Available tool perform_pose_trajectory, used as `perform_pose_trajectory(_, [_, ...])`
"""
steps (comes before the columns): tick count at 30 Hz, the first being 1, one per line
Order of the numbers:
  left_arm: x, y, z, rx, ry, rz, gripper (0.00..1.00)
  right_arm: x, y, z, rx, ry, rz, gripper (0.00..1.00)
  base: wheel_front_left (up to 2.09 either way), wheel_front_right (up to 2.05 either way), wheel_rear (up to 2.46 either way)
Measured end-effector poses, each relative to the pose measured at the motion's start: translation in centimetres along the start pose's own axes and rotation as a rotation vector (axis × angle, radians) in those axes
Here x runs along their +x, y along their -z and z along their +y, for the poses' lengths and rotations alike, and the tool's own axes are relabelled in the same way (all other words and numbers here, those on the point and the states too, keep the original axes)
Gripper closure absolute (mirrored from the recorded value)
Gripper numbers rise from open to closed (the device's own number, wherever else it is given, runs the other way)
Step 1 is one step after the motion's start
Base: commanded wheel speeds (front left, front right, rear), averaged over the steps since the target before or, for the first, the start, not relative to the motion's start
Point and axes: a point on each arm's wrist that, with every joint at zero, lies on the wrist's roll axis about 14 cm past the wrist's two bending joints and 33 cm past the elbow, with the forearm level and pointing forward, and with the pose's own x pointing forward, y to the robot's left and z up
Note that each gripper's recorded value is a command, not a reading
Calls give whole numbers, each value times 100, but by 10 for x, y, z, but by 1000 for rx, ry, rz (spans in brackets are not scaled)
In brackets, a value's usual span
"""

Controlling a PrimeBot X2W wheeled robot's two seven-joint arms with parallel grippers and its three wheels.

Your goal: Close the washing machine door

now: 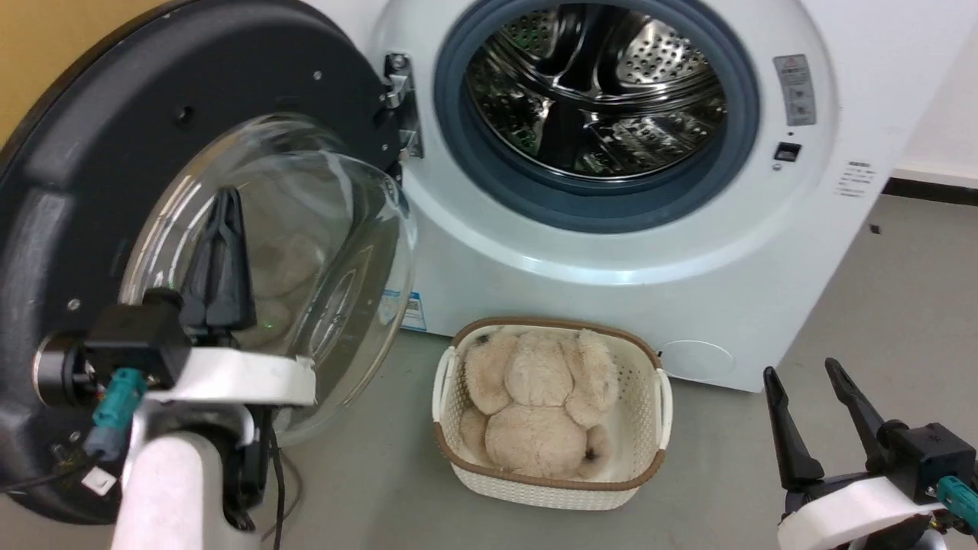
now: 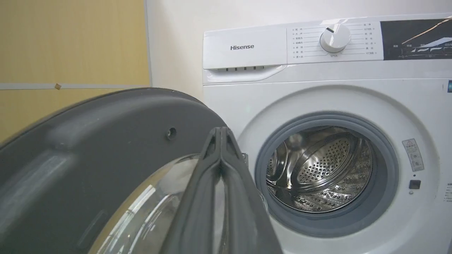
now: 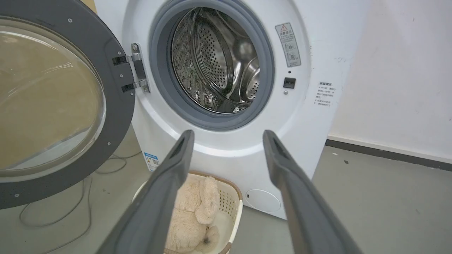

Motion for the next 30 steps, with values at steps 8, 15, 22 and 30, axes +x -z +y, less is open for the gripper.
perform_pose_trajectory(8, [12, -43, 42, -14, -102, -136, 100, 15, 4, 19, 16, -60, -2, 0, 0, 0, 0])
perform_pose_trajectory(15, [12, -71, 79, -22, -187, -225, 100, 23, 10, 34, 34, -102, 3, 0, 0, 0, 0])
perform_pose_trajectory(22, [4, -87, 123, -75, -290, -289, 100, 33, 12, 47, 44, -141, -4, 0, 0, 0, 0])
perform_pose_trajectory(30, [-11, -81, 178, -216, -422, -269, 100, 41, 14, 59, 63, -173, -12, 0, 0, 0, 0])
